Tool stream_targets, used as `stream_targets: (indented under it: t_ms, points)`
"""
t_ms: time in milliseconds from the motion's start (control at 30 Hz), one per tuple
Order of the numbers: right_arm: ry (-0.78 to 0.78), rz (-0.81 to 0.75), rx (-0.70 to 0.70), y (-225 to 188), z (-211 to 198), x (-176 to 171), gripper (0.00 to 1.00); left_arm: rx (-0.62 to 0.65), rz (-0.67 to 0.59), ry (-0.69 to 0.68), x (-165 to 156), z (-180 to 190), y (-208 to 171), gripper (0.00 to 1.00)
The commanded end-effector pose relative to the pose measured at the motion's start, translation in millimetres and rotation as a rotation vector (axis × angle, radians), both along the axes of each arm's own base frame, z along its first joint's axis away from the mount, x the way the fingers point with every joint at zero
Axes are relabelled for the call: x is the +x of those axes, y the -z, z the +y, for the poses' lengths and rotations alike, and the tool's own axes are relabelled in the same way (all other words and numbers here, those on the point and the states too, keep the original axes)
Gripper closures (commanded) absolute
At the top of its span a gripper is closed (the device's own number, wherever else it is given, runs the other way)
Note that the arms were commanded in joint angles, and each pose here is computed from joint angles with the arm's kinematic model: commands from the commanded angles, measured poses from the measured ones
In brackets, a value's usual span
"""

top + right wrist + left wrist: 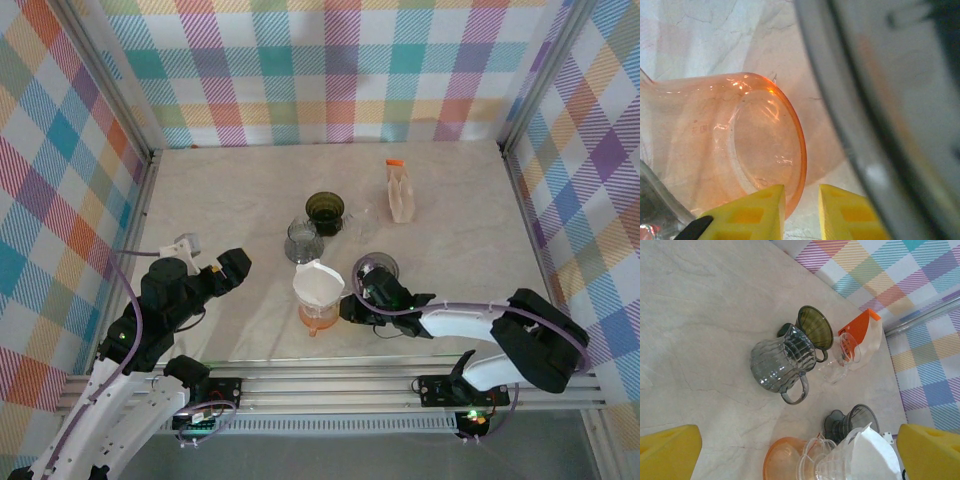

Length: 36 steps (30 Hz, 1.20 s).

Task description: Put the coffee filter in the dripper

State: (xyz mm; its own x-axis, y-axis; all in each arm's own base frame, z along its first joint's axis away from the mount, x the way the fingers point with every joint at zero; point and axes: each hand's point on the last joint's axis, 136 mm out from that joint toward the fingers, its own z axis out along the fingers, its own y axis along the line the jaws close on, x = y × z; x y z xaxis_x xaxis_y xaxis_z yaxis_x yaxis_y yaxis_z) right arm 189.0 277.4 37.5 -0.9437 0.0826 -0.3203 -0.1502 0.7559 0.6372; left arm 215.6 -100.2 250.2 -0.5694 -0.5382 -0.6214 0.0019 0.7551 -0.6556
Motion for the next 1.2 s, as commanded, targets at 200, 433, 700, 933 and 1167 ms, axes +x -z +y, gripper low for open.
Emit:
stream_targets:
  t_ms: [200,433,700,933,1167]
  points:
    - [-0.093,0.000,0.072,-13.9,46.4,5.7,0.76,0.032,-0.058,-0.037,-11.1,16.2,-22.5,0.00]
    - [-0.139,0.014,0.082,-10.4,78.7,8.9,0.76,0.078,-0.080,-0.063,-17.6,27.8,-36.0,0.00]
    - [-0.170,0.019,0.087,-10.3,99.8,15.3,0.74,0.097,-0.086,-0.060,-20.2,29.8,-38.2,0.00]
    - [-0.186,0.014,0.083,-12.4,108.6,19.6,0.73,0.105,-0.087,-0.062,-19.2,30.5,-38.5,0.00]
    - [-0.207,0.017,0.095,-12.7,123.6,23.9,0.72,0.113,-0.084,-0.061,-19.4,31.0,-37.1,0.00]
